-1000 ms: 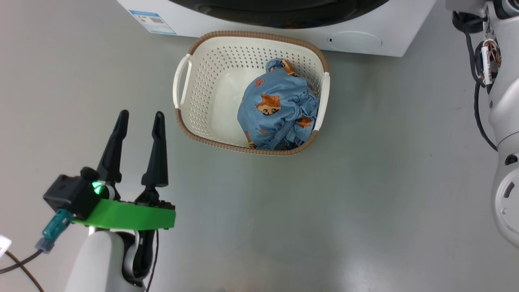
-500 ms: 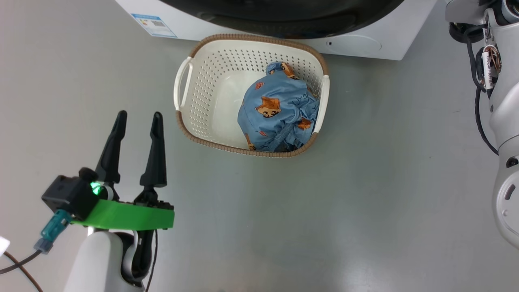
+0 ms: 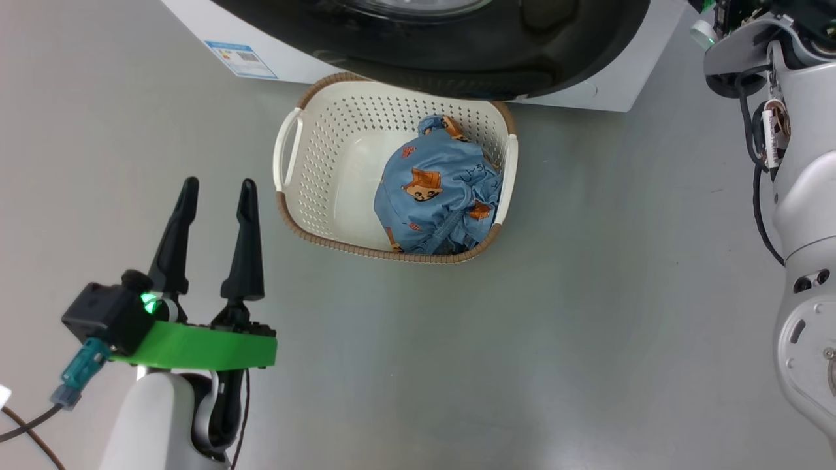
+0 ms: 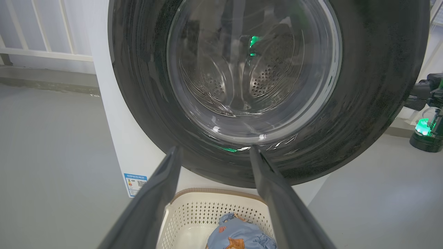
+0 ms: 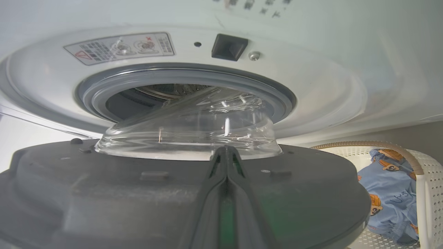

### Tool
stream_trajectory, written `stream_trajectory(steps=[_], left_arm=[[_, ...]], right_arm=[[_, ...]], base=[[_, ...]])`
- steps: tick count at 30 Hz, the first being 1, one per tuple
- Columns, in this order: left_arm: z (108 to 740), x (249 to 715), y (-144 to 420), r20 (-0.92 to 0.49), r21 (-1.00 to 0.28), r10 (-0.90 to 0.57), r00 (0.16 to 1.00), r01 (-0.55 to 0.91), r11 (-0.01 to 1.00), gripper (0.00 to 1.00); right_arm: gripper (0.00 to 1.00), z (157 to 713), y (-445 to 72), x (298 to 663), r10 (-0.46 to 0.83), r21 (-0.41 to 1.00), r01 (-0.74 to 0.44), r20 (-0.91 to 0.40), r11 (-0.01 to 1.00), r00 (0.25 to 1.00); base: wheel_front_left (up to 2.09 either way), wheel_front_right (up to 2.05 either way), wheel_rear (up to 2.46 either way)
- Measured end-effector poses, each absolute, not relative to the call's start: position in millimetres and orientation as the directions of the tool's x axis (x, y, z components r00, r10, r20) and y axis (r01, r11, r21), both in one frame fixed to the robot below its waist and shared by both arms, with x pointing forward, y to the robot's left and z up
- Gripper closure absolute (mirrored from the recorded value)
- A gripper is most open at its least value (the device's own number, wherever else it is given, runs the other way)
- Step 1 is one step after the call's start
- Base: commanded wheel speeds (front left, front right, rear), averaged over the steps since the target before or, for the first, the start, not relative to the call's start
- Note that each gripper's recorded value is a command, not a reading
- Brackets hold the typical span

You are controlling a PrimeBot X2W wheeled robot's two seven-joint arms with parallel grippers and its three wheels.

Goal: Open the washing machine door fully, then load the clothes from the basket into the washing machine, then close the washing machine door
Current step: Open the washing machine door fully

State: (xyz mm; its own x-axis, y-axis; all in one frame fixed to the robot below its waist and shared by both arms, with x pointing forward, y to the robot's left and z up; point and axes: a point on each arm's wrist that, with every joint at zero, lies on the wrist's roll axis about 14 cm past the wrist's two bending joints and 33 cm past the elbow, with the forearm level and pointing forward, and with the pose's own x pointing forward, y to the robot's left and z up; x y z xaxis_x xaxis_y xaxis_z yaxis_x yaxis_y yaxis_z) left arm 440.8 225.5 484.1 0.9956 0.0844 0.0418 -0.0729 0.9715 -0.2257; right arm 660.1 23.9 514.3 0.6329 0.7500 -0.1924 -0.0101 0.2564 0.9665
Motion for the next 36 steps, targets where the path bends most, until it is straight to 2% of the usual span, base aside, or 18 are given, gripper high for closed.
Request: stream_trajectory(steps=[19,29,36], left_arm=[[493.3,434.7,224.7,0.064,-0.227,0.086,0.994,-0.069,0.971,0.00],[506.3,431.5,223.0,0.098,-0.217,0.079,0.992,-0.056,0.974,0.00],[512.3,423.3,222.6,0.110,-0.220,0.081,0.991,-0.055,0.974,0.00]], right_arm=[[1.00,523.2,42.4,615.4,0.873,0.966,-0.123,-0.147,0.228,0.465],[1.00,528.0,65.1,573.5,0.942,0.961,-0.176,-0.153,0.211,0.298],[1.00,531.3,83.2,536.7,0.976,0.958,-0.212,-0.167,0.195,0.142]], base=[[0.00,0.00,0.00],[0.00,0.00,0.00],[0.00,0.00,0.00]])
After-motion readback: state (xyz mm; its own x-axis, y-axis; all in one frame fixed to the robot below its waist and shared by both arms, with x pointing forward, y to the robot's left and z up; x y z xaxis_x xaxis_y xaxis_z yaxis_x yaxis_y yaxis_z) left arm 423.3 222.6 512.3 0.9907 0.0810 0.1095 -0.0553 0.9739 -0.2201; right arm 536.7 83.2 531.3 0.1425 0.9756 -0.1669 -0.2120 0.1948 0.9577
